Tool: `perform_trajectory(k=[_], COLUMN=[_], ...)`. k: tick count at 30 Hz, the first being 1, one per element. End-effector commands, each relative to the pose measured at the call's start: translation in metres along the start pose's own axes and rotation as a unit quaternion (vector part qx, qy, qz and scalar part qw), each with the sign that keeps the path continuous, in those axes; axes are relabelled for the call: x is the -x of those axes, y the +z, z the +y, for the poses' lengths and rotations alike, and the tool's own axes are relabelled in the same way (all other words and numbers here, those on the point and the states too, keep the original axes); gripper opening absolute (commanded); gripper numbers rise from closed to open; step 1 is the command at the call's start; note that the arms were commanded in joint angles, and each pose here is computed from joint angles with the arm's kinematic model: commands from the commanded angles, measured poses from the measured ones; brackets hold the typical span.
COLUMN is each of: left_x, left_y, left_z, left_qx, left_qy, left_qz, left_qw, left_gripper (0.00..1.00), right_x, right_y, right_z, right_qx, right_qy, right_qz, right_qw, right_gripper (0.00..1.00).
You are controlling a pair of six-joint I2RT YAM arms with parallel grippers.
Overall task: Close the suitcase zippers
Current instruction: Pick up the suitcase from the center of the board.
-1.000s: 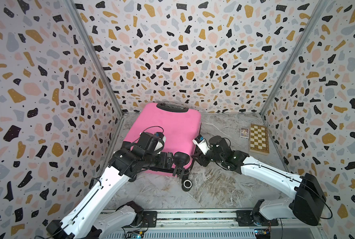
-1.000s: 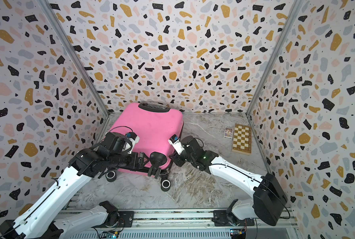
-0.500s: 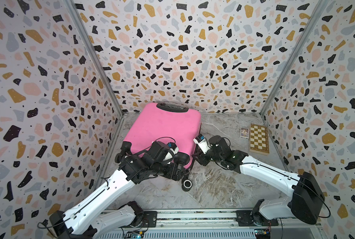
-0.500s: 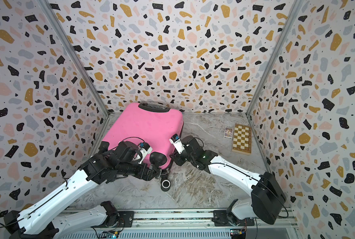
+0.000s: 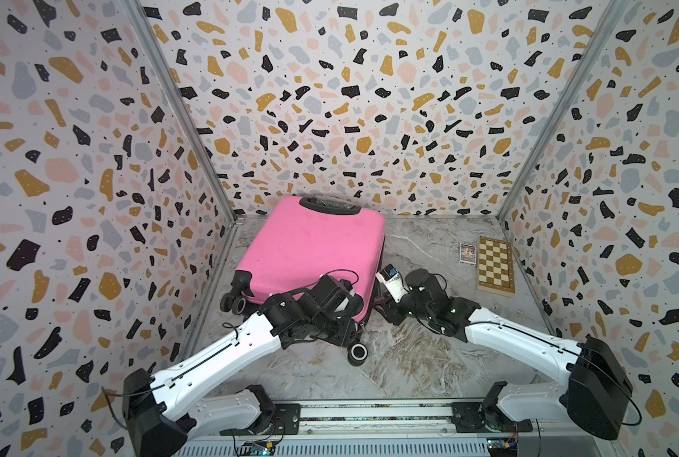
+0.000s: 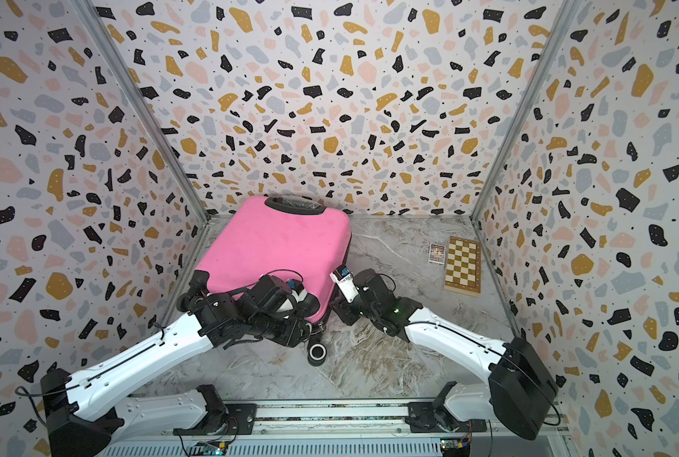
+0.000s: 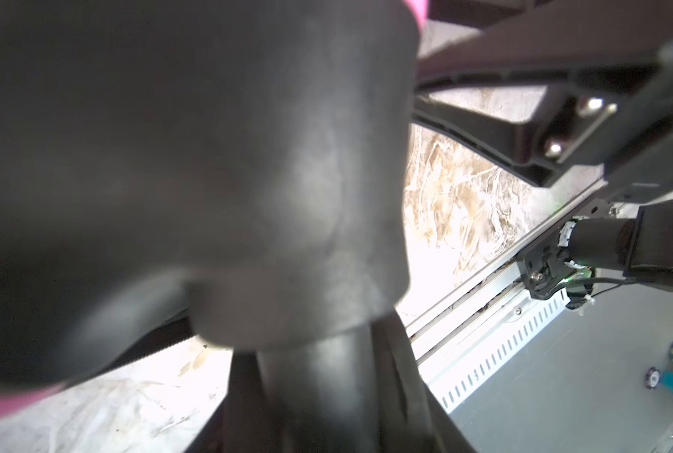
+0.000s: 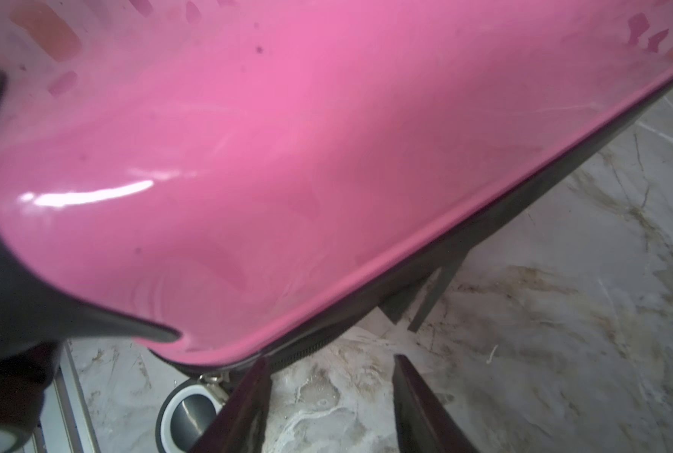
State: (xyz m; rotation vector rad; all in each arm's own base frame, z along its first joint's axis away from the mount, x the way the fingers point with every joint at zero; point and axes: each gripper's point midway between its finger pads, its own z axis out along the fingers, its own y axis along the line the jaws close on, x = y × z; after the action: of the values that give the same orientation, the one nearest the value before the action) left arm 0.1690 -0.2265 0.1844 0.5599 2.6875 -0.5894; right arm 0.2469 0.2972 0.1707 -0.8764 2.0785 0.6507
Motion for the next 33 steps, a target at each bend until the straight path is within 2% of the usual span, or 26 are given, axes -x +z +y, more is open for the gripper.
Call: perform_trajectory(k=[1, 6, 10, 14, 21, 26, 33], left_x=[0.02, 0.031, 0.034, 0.039, 0.047, 0.051, 0.055], left_y=[-0.015, -0.029, -0.03, -0.034, -0.036, -0.035, -0.033], left_z=[-0.003, -0.006, -0.011, -0.019, -0.032, -0.027, -0.031], left_qx=[0.003, 0.003, -0.008, -0.027, -0.058, -0.047, -0.061], left_qy=[0.008, 0.01, 0.012, 0.013, 0.014, 0.0, -0.011], left_qz=[-0.045, -0.073, -0.079, -0.087, -0.1, -0.109, -0.119], left_qw=[0.999, 0.997, 0.997, 0.996, 0.993, 0.993, 0.991], left_gripper=[0.4, 0.33, 0.31, 0.28, 0.26, 0.25, 0.24], right_x=[0.002, -0.023, -0.033, -0.035, -0.038, -0.03, -0.03], right_y=[-0.018, -0.033, -0.043, -0.044, -0.021, -0.01, 0.01], right_z=[0.001, 0.015, 0.036, 0.044, 0.06, 0.069, 0.075], right_qx=[-0.004, 0.04, 0.098, 0.107, 0.107, 0.094, 0.101], right_qy=[0.0, -0.022, -0.063, -0.078, -0.096, -0.1, -0.09], right_qz=[-0.037, -0.071, -0.124, -0.157, -0.154, -0.169, -0.157], right_qw=[0.999, 0.996, 0.985, 0.979, 0.978, 0.976, 0.978], right_gripper=[0.52, 0.51, 0.48, 0.46, 0.4, 0.39, 0.37])
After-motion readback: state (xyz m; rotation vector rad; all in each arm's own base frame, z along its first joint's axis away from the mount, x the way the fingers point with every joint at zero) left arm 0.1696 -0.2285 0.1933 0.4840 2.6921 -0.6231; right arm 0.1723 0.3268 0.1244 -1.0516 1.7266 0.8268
